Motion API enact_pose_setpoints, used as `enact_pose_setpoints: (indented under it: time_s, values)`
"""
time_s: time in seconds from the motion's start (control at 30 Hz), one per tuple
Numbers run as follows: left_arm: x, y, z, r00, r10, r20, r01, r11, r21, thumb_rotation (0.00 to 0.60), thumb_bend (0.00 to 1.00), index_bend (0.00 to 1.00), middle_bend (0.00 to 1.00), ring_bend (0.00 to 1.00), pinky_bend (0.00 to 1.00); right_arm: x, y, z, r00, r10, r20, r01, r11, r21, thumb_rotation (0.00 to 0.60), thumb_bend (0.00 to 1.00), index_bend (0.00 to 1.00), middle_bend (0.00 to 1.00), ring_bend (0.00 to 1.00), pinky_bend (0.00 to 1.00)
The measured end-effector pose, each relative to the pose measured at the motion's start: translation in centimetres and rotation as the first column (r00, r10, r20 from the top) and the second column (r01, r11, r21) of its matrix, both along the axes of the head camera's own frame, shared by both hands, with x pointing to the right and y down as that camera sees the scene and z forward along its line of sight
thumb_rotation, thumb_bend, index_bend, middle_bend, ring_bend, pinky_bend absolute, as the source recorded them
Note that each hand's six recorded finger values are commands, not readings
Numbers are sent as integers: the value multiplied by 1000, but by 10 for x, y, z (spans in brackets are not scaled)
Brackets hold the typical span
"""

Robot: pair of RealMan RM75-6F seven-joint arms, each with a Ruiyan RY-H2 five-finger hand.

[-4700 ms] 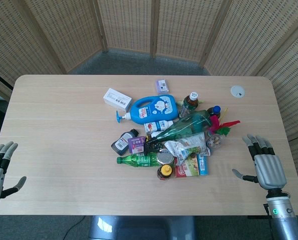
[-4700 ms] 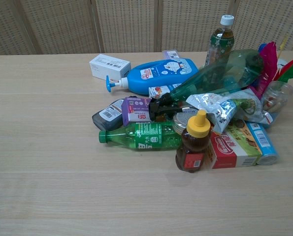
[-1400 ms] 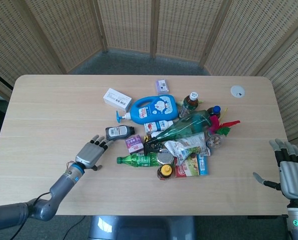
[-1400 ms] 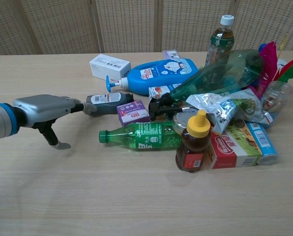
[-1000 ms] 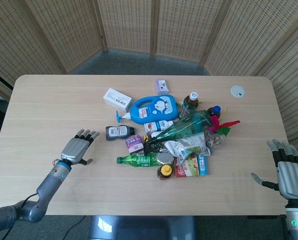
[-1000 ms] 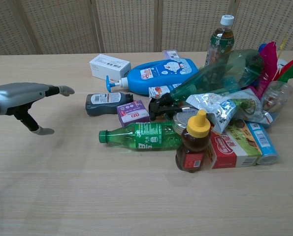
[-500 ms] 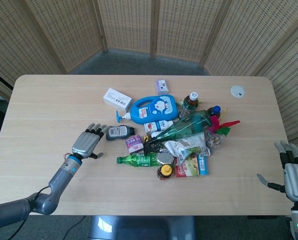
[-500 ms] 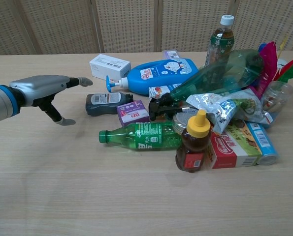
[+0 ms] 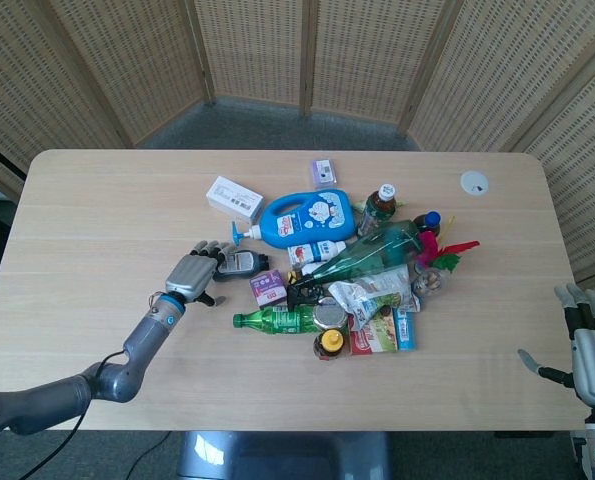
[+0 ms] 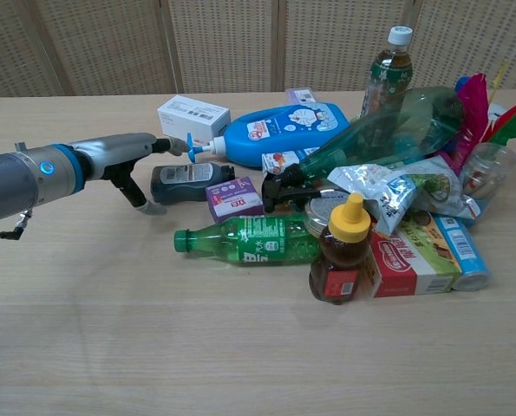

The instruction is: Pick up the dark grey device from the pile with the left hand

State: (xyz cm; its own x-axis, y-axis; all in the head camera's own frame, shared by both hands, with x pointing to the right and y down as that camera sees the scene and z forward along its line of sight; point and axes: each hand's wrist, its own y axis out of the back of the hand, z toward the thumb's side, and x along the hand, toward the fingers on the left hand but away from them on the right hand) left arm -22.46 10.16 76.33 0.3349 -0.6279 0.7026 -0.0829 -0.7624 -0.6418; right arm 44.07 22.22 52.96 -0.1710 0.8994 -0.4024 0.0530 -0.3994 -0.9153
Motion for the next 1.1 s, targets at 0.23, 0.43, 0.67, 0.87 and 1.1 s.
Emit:
enact_pose_setpoints:
  time_s: [0.23, 0.43, 0.67, 0.87, 1.1]
  values:
    - [13, -4, 7, 1000, 1, -12, -1, 1000, -23, 600, 287, 0, 58, 56, 0, 2, 1, 1, 1000, 10, -6, -10, 1000, -7, 444, 187, 0, 0, 0, 0]
    - [16, -2, 14, 1000, -5, -9, 5, 999, -48, 600, 287, 0, 84, 95, 0, 5, 3, -1, 1000, 20, -15, -20, 1000, -4, 442, 187, 0, 0, 0, 0]
    - [21, 0, 20, 1000, -13, -11, 12, 998, -69, 600, 287, 7, 135, 210, 0, 6, 4, 0, 1000, 22, -11, -22, 1000, -10, 441, 188, 0, 0, 0, 0]
    - [31, -4, 22, 999, -32, -23, 30, 998, -53, 600, 313, 283, 408, 627, 292, 9, 8, -2, 999, 36, -14, -36, 999, -8, 439, 188, 0, 0, 0, 0]
    - [30, -3, 27, 1000, -19, 13, 20, 999, -30, 600, 320, 484, 578, 804, 503, 12, 8, -4, 999, 44, -10, -44, 999, -3, 444, 186, 0, 0, 0, 0]
